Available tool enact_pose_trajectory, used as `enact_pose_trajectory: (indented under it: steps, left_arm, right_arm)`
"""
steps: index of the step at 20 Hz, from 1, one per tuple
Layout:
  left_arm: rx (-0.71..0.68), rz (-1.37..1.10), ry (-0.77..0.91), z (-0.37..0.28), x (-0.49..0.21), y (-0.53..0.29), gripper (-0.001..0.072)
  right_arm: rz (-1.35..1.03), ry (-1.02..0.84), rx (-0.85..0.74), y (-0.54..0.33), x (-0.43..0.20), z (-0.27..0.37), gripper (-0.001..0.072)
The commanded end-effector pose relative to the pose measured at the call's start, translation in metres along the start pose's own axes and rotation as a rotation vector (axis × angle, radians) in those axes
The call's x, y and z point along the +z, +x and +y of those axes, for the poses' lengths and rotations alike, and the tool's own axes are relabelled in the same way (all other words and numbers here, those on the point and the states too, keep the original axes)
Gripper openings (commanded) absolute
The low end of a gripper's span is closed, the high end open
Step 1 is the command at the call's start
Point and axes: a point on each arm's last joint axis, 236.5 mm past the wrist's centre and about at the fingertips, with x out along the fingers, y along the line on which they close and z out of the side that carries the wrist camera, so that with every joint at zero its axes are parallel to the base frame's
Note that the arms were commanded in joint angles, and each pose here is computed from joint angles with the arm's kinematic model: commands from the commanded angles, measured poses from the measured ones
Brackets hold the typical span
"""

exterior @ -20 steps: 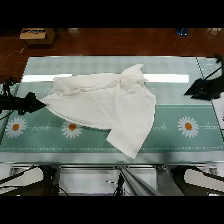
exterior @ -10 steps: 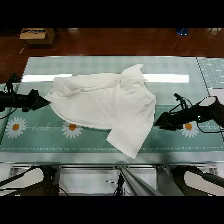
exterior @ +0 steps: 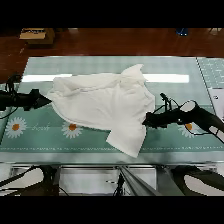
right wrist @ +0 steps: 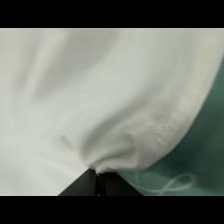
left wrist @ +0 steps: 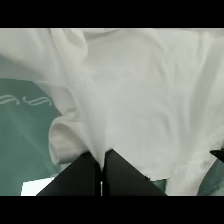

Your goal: Fold the shirts.

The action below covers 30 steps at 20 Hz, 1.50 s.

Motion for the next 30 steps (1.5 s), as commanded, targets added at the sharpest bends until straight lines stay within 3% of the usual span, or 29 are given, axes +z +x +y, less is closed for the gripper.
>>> enact_pose_trajectory:
  steps: [1,4,8,12,16,18,23,30]
  left_arm:
    - [-0.107,-0.079,0.041,-0.034,0.017,-0.011,0.0022]
    - [-0.183,-0.213,0.167,-0.089,0.044,-0.054,0.0022]
    - [-0.167,-0.463,0.442,-0.186,0.062,-0.154,0.0021]
    - [-0.149,-0.863,0.697,-0.306,0.031,-0.286,0.0022]
    - [-0.123,-1.292,0.920,-0.396,-0.051,-0.403,0.0022]
    - [-0.120,-1.362,0.967,-0.415,-0.090,-0.422,0.0022]
    - [-0.026,-1.355,0.879,-0.399,-0.139,-0.421,0.0022]
    - [0.064,-0.871,0.715,-0.335,-0.170,-0.325,0.0022]
  right_arm:
    - [-0.054,-0.058,0.078,-0.012,0.010,0.040,0.0040]
    - [-0.267,-0.222,0.162,-0.100,0.051,0.098,0.0040]
    - [-0.767,-0.451,0.226,-0.292,0.082,0.187,0.0040]
    - [-1.225,-0.653,0.239,-0.465,0.036,0.265,0.0040]
    - [-1.521,-0.752,0.223,-0.569,-0.025,0.307,0.0039]
    - [-1.587,-0.798,0.221,-0.593,-0.050,0.321,0.0039]
    - [-1.689,-0.809,0.065,-0.630,-0.092,0.317,0.0039]
    - [-1.310,-0.588,-0.384,-0.572,-0.080,0.209,0.0039]
